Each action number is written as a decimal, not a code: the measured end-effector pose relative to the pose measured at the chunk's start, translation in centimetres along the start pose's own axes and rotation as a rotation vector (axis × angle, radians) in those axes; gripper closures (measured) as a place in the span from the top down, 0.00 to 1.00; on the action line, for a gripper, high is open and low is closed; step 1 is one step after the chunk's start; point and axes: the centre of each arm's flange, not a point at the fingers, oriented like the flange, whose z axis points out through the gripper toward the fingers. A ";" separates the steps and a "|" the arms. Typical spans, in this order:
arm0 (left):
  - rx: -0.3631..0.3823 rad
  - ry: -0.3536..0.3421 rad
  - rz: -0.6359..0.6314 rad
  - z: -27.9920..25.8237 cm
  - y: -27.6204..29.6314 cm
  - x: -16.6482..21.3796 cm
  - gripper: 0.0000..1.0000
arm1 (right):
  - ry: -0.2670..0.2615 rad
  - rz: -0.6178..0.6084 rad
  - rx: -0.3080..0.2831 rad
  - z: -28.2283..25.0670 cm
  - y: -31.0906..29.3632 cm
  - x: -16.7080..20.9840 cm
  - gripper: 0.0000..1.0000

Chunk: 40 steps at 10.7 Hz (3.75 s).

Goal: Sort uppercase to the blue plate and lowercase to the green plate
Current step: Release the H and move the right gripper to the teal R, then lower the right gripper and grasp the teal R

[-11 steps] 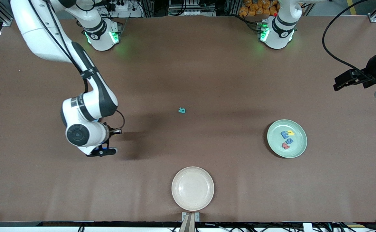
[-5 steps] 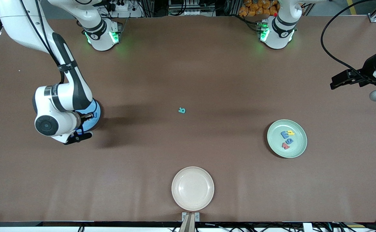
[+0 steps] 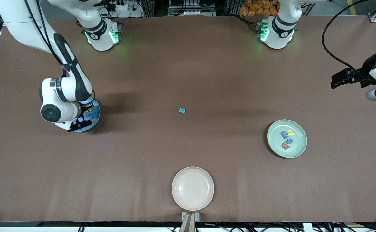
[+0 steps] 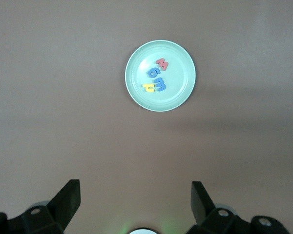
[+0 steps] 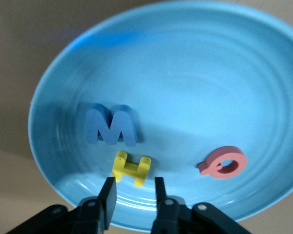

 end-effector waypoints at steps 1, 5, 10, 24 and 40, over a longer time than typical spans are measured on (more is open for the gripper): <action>0.000 0.004 -0.001 -0.2 -0.1 0.0 1.00 | -0.003 -0.013 0.001 0.1 0.0 -0.1 0.49; 0.000 0.019 -0.004 -0.9 -0.2 0.0 1.00 | 0.005 0.015 0.049 -2.2 -0.6 0.0 0.79; 0.001 0.018 -0.002 -0.7 -0.1 0.1 1.00 | 0.081 0.185 0.030 -11.4 -11.2 3.3 0.77; 0.003 0.016 -0.001 -0.5 -0.1 0.3 1.00 | 0.522 0.557 0.232 -8.7 -42.8 9.6 0.77; 0.003 0.021 -0.002 -0.5 -0.1 0.4 1.00 | 0.497 0.589 0.224 -4.9 -46.1 10.1 0.68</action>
